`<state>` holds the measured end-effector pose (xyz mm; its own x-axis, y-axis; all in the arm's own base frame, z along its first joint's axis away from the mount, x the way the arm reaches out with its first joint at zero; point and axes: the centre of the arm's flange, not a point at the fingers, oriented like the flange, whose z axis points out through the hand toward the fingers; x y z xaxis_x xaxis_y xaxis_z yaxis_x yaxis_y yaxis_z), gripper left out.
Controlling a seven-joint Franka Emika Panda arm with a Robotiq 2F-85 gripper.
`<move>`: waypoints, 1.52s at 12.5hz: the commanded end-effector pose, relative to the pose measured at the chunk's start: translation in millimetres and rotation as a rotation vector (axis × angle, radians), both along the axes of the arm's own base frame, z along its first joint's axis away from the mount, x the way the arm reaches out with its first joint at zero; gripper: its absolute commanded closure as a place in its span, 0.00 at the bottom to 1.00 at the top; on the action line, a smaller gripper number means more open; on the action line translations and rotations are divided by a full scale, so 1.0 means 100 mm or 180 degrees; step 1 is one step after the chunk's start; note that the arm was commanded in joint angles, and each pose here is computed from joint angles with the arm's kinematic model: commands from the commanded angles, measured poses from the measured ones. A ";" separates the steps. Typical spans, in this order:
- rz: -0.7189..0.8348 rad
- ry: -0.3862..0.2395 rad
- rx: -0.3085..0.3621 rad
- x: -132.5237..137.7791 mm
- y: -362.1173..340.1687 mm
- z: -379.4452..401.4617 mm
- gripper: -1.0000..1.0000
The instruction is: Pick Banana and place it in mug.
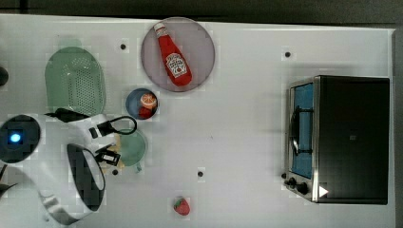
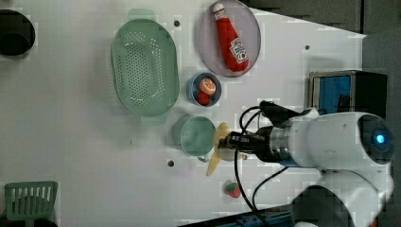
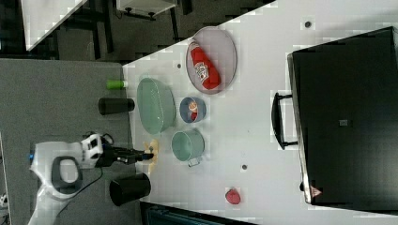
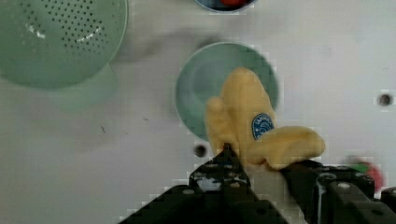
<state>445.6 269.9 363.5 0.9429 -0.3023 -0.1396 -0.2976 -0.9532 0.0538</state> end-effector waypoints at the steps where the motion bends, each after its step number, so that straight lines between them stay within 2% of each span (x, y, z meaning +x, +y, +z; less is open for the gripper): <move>1: -0.0592 -0.0192 0.0070 0.08 -0.16 -0.19 0.69; 7: -0.0656 -0.0191 0.0177 -0.04 -0.23 -0.88 0.67; 13: -0.0683 -0.0306 0.0245 0.01 -0.25 -0.87 0.01; 14: -0.0673 -0.0325 0.0235 0.00 -0.24 -0.80 0.00; 18: -0.0816 -0.0714 0.0272 0.19 -0.43 -0.04 0.00; 19: -0.0911 -0.0685 0.0189 0.22 -0.60 0.21 0.00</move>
<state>454.7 231.1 364.1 0.8796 -0.4757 0.0002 -0.4750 -0.8784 -0.0534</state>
